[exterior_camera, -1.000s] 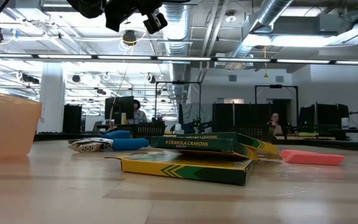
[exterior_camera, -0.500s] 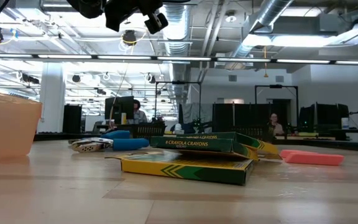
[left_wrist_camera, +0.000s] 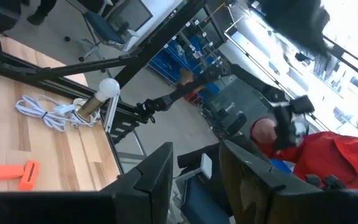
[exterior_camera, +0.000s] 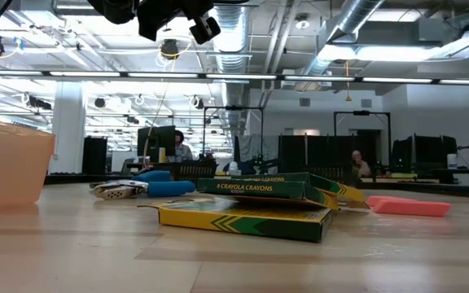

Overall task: Pick & Place School Supplies
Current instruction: Put the crayon box into the orange transparent bin

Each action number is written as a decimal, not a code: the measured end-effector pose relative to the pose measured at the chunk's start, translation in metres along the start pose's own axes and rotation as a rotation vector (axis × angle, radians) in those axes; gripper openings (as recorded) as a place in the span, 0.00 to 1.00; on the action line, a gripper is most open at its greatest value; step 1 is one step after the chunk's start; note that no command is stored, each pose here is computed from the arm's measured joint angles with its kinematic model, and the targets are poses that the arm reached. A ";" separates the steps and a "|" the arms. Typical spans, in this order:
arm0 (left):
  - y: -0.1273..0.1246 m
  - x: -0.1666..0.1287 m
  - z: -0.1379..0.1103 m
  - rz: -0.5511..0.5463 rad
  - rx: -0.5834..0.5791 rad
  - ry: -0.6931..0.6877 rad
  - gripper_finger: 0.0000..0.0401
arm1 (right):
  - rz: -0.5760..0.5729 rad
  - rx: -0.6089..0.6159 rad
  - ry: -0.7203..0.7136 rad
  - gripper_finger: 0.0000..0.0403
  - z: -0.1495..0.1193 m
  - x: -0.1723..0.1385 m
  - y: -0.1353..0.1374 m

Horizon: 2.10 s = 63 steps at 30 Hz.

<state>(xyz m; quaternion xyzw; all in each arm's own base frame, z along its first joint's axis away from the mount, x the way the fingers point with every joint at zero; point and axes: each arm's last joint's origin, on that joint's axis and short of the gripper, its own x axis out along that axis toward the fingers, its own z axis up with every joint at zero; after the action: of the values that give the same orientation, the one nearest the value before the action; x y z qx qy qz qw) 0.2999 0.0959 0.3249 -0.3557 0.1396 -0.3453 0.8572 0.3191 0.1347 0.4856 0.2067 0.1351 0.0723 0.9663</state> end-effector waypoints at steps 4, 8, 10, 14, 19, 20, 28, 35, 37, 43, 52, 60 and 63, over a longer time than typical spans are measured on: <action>0.000 0.000 0.000 0.014 0.001 -0.015 0.32 | -0.092 0.109 0.177 0.14 -0.029 0.018 -0.002; 0.001 0.000 0.001 0.022 0.009 -0.026 0.32 | -0.289 0.267 0.365 0.14 -0.061 0.019 -0.005; 0.001 0.000 0.001 0.025 0.010 -0.029 0.32 | -0.390 0.327 0.433 0.14 -0.078 0.019 -0.002; 0.001 0.000 0.001 0.033 0.012 -0.038 0.32 | -0.494 0.398 0.472 0.14 -0.110 0.023 0.016; 0.001 0.000 0.001 0.034 0.015 -0.039 0.32 | -0.722 0.532 0.429 0.14 -0.156 0.027 0.034; 0.001 0.000 0.002 0.036 0.015 -0.041 0.32 | -0.757 0.564 0.408 0.14 -0.166 0.030 0.038; 0.001 0.000 0.002 0.036 0.020 -0.045 0.32 | -0.856 0.855 0.281 0.14 -0.243 0.059 0.068; 0.001 0.000 0.002 0.036 0.019 -0.045 0.32 | -0.845 0.906 0.163 0.14 -0.267 0.099 0.056; 0.001 0.000 0.002 0.036 0.018 -0.045 0.32 | -0.867 0.887 0.105 0.14 -0.265 0.106 0.047; 0.000 0.000 0.001 0.024 0.013 -0.033 0.32 | -0.991 0.841 0.019 0.14 -0.259 0.114 0.019; 0.000 0.000 0.001 0.013 0.017 -0.021 0.32 | -1.110 0.813 -0.101 0.14 -0.281 0.147 -0.020; 0.000 0.000 0.001 0.012 0.016 -0.020 0.32 | -1.146 0.747 -0.166 0.14 -0.271 0.148 -0.035; -0.001 0.000 0.001 -0.004 0.007 -0.004 0.32 | -1.197 0.756 -0.115 0.14 -0.271 0.148 -0.042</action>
<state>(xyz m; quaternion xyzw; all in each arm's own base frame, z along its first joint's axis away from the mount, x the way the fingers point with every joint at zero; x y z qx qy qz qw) 0.3000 0.0960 0.3258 -0.3535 0.1359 -0.3468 0.8581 0.3846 0.2281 0.1959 0.4216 0.1901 -0.5339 0.7079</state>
